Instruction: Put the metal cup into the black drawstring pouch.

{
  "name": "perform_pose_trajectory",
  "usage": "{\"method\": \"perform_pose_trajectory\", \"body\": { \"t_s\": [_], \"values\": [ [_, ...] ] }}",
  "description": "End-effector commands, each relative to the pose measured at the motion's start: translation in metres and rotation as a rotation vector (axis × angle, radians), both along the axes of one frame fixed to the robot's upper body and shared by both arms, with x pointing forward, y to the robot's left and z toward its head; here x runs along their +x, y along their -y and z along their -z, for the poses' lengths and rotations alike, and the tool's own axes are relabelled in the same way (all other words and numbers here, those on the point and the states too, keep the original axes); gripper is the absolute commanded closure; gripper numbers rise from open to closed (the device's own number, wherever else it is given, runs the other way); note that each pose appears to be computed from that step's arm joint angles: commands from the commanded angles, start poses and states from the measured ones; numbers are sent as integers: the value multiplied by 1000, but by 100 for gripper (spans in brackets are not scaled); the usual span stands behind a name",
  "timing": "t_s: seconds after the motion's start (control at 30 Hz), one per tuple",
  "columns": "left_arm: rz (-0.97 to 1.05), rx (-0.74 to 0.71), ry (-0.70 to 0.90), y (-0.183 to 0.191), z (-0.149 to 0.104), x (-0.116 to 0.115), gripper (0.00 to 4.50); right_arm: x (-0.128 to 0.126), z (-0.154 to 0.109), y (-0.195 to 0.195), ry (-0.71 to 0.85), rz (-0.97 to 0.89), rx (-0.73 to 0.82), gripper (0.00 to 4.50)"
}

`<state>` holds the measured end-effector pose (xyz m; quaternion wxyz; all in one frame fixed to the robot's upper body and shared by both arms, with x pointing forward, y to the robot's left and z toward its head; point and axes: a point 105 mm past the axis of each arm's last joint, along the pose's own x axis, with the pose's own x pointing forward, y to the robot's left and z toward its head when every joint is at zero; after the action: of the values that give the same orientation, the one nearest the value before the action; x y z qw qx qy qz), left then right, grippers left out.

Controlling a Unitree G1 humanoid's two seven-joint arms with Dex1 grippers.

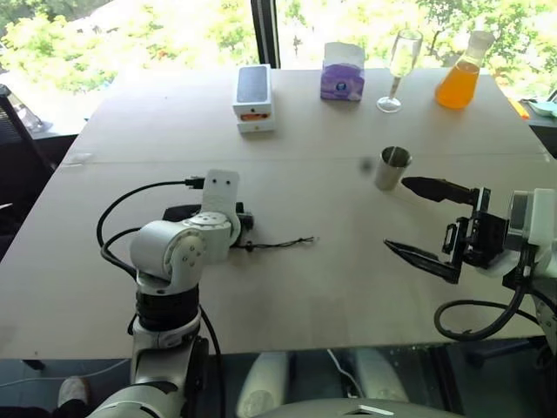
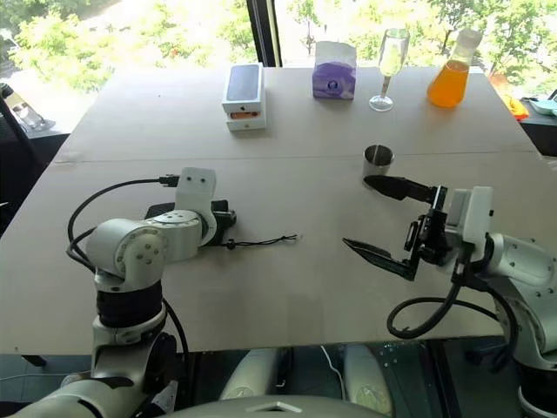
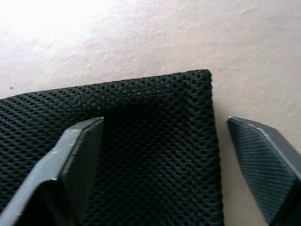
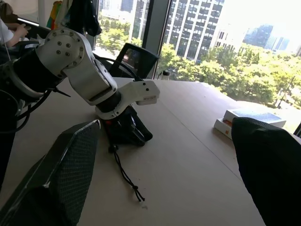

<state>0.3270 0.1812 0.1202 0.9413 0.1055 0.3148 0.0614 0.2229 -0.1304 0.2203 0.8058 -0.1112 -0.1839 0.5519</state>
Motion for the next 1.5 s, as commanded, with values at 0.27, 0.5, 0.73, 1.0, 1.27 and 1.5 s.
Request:
{"method": "perform_pose_trajectory", "body": {
  "t_s": [0.27, 0.5, 0.73, 1.0, 1.27, 1.5],
  "values": [
    [-95, -9, -73, -22, 15, -9, 448, -3, -4, 0, 35, 10, -16, 0],
    [281, -350, -128, 15, -8, 3, 448, 15, 2, -2, -21, 113, -30, 0],
    [688, -656, -160, 51, -53, 15, 448, 37, 17, -6, -88, 276, -135, 0],
    [762, -772, -215, 60, -55, 38, 448, 60, 31, 3, -57, 486, -369, 0],
    [779, -889, -256, 73, -50, 42, 448, 75, 30, 9, -64, 558, -366, 0],
    [818, -703, -202, 71, -29, 48, 448, 76, 27, 5, -34, 553, -367, 0]
  ]
}}
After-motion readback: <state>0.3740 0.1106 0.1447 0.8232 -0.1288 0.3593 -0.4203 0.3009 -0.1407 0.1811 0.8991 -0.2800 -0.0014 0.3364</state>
